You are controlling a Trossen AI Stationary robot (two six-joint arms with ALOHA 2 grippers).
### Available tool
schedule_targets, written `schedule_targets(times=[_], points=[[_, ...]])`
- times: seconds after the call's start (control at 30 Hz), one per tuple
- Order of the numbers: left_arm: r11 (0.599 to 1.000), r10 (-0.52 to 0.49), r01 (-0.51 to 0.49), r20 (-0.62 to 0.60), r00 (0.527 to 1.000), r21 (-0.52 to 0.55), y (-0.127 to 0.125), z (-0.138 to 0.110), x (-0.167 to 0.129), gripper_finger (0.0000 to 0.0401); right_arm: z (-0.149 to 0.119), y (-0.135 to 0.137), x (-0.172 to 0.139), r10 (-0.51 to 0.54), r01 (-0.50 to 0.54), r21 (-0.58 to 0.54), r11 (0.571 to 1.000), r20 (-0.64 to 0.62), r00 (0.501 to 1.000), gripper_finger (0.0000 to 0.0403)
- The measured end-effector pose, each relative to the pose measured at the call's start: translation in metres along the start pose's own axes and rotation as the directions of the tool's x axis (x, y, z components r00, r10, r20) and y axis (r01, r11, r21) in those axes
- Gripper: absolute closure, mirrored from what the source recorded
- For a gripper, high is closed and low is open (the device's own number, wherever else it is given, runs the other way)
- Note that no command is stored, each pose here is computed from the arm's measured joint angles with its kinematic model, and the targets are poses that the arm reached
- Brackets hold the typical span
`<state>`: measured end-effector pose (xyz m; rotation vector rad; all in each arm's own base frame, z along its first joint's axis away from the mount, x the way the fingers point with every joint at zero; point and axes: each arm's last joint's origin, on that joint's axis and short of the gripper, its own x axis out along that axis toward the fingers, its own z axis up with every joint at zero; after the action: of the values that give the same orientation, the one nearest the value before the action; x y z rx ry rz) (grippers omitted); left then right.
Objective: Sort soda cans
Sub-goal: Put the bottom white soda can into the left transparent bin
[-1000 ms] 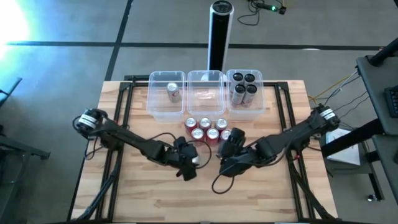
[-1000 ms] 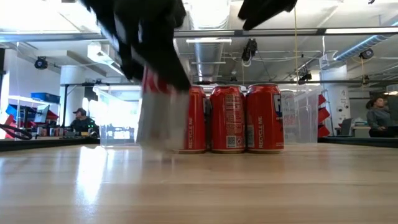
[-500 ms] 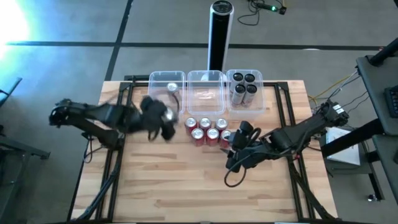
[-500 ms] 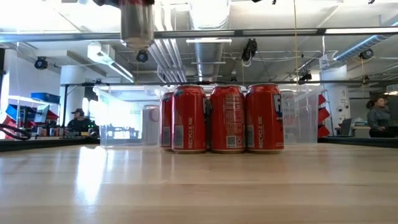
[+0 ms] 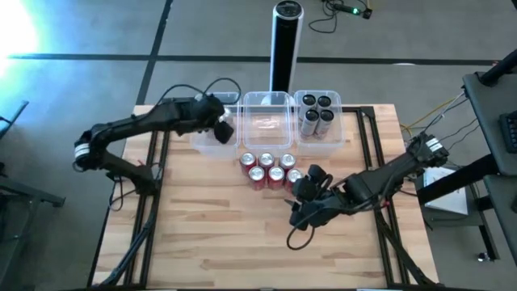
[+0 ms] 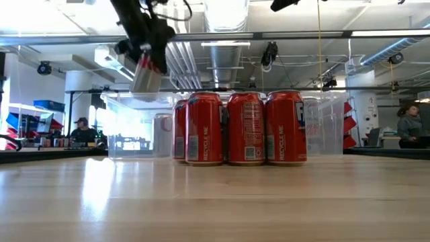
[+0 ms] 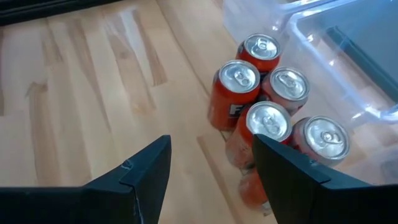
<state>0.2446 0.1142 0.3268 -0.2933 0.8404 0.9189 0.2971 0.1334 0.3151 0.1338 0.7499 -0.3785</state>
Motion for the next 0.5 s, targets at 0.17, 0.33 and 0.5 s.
schedule_targets(times=[0.17, 0.33, 0.5], points=[[0.997, 0.067, -0.065, 0.026, 0.997, -0.041, 0.002, 0.011, 0.019, 0.0118, -0.004, 0.005, -0.001, 0.009, -0.009, -0.002, 1.0, -0.007, 1.0, 0.0184], [0.995, 0.075, -0.078, -0.052, 0.996, -0.063, -0.006, 0.002, 0.041, 0.0118, -0.007, 0.009, -0.004, 0.019, -0.019, 0.009, 1.0, -0.008, 1.0, 0.0182], [0.989, 0.085, -0.092, -0.067, 0.994, -0.112, -0.01, -0.012, 0.062, 0.0118, -0.011, 0.014, -0.008, 0.036, -0.036, -0.01, 0.999, -0.011, 0.999, 0.0184]])
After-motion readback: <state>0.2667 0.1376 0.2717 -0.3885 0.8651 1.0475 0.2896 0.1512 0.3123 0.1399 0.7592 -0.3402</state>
